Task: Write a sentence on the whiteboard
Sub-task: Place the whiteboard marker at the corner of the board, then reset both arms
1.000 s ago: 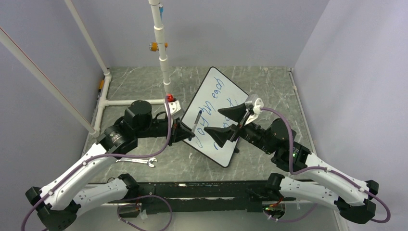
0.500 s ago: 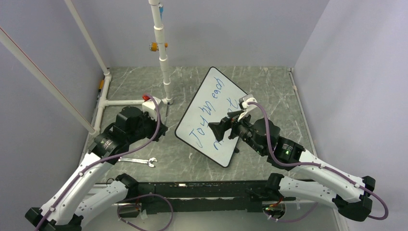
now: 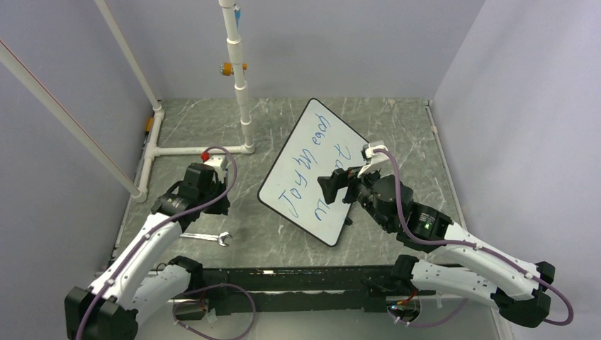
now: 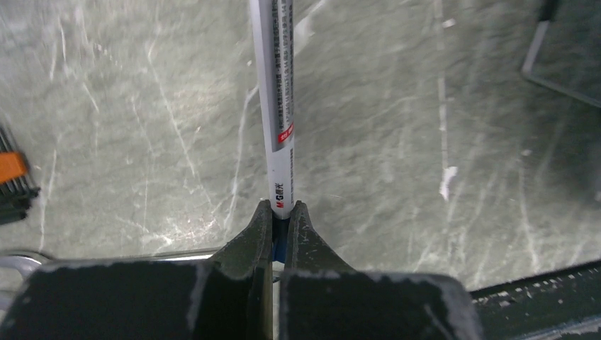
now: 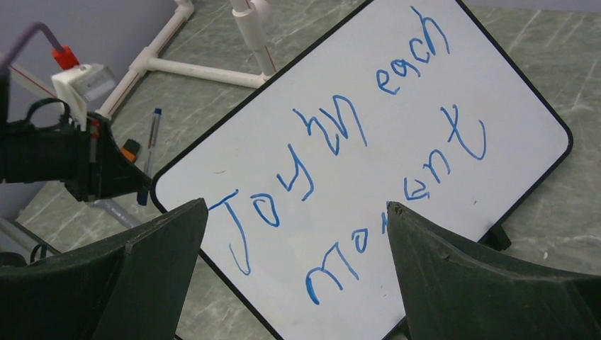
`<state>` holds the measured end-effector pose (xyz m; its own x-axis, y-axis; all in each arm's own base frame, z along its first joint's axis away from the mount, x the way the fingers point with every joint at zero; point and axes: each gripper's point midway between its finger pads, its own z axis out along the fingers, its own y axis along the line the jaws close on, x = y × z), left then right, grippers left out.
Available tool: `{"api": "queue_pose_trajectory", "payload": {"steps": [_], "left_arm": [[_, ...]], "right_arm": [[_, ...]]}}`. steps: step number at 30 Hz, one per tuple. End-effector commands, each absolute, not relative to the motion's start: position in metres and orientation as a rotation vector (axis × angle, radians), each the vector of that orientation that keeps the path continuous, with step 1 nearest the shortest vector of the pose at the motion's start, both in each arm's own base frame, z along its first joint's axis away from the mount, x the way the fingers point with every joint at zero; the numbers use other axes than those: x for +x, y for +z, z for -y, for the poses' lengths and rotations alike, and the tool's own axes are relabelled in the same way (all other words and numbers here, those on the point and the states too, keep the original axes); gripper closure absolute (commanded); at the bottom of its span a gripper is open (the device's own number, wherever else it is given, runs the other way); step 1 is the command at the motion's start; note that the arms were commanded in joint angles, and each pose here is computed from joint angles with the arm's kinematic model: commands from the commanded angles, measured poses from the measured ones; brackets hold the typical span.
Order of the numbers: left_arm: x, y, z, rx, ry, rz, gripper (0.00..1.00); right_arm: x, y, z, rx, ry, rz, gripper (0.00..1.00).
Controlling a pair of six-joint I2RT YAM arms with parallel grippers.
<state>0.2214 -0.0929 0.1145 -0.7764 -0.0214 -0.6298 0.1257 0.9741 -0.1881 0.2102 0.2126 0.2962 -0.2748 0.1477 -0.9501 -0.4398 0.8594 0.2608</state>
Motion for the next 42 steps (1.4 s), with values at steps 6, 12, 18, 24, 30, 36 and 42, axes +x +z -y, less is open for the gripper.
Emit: {"api": "queue_pose_trajectory", "payload": {"steps": [6, 12, 18, 24, 30, 36, 42], "left_arm": [[0.248, 0.08, 0.091, -0.048, -0.266, -2.486, 0.95], [0.251, 0.071, 0.09, -0.075, -0.245, -2.503, 0.85], [0.248, 0.066, 0.086, -0.097, -0.221, -2.527, 0.54], [0.247, 0.076, 0.08, -0.13, -0.192, -2.495, 0.15], [0.248, 0.103, 0.068, -0.133, -0.122, -2.447, 0.01], [0.255, 0.139, 0.05, -0.108, -0.013, -2.366, 0.0], [0.261, 0.177, 0.029, -0.141, 0.063, -2.159, 0.01]], "right_arm": [[0.211, 0.294, -0.196, -0.136, 0.538, -1.777, 0.0], [0.209, 0.303, -0.196, -0.113, 0.581, -1.763, 0.0], [0.205, 0.32, -0.197, -0.094, 0.635, -1.749, 0.0], [0.201, 0.338, -0.196, -0.061, 0.687, -1.73, 0.0], [0.205, 0.338, -0.187, 0.011, 0.659, -1.733, 0.0], [0.211, 0.32, -0.162, 0.116, 0.528, -1.776, 0.0], [0.204, 0.284, -0.138, 0.183, 0.439, -1.853, 0.0]]}}
